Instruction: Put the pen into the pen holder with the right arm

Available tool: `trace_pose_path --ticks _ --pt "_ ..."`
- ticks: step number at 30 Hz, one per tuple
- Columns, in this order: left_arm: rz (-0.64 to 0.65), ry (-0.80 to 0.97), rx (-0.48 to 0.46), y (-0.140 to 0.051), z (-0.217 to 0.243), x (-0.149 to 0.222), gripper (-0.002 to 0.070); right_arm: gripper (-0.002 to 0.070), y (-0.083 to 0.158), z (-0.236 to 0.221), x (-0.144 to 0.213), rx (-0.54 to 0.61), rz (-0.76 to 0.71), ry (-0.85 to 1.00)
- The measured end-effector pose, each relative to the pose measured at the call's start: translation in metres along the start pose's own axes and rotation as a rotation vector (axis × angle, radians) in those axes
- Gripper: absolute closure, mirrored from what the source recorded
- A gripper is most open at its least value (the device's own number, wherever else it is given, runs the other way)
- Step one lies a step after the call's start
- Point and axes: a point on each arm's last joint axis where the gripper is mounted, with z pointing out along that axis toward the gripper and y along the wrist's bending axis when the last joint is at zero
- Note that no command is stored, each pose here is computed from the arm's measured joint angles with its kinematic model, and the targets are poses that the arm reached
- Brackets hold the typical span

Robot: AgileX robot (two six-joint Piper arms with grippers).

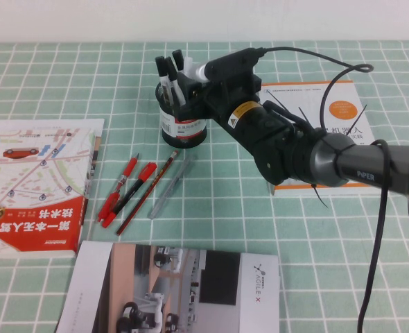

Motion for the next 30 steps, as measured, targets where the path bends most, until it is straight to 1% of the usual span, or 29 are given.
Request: trace_pose_path --ticks 4,6,8,10,11,12,14,15,17,20,24,27,30 --pt "0.000 0.000 0.000 0.000 0.000 0.000 0.0679 0.0326 0.000 0.000 0.005 0.004 0.004 0.053" --pt "0.000 0.000 0.000 0.000 0.000 0.000 0.0679 0.0334 0.000 -0.001 0.004 0.007 0.027 0.090" --pt "0.000 0.000 0.000 0.000 0.000 0.000 0.0679 0.0358 0.000 -0.004 -0.002 0.011 0.053 0.117" --pt "0.000 0.000 0.000 0.000 0.000 0.000 0.0679 0.0404 0.001 -0.009 -0.017 0.008 0.073 0.137" --pt "0.000 0.000 0.000 0.000 0.000 0.000 0.0679 0.0439 0.002 -0.011 -0.025 0.005 0.074 0.144" --pt "0.000 0.000 0.000 0.000 0.000 0.000 0.0679 0.0482 0.003 -0.016 -0.039 0.002 0.067 0.148" --pt "0.000 0.000 0.000 0.000 0.000 0.000 0.0679 0.0586 0.006 -0.024 -0.057 -0.001 0.054 0.175" --pt "0.000 0.000 0.000 0.000 0.000 0.000 0.0679 0.0624 0.008 -0.031 -0.070 0.000 0.048 0.185" --pt "0.000 0.000 0.000 0.000 0.000 0.000 0.0679 0.0666 0.010 -0.041 -0.089 0.001 0.043 0.199" --pt "0.000 0.000 0.000 0.000 0.000 0.000 0.0679 0.0685 0.012 -0.058 -0.115 0.009 0.033 0.235" --pt "0.000 0.000 0.000 0.000 0.000 0.000 0.0679 0.0692 0.018 -0.088 -0.146 0.018 -0.002 0.320" --pt "0.000 0.000 0.000 0.000 0.000 0.000 0.0679 0.0694 0.023 -0.113 -0.159 0.009 -0.041 0.359" --pt "0.000 0.000 0.000 0.000 0.000 0.000 0.0679 0.0695 0.025 -0.142 -0.165 0.002 -0.054 0.374"
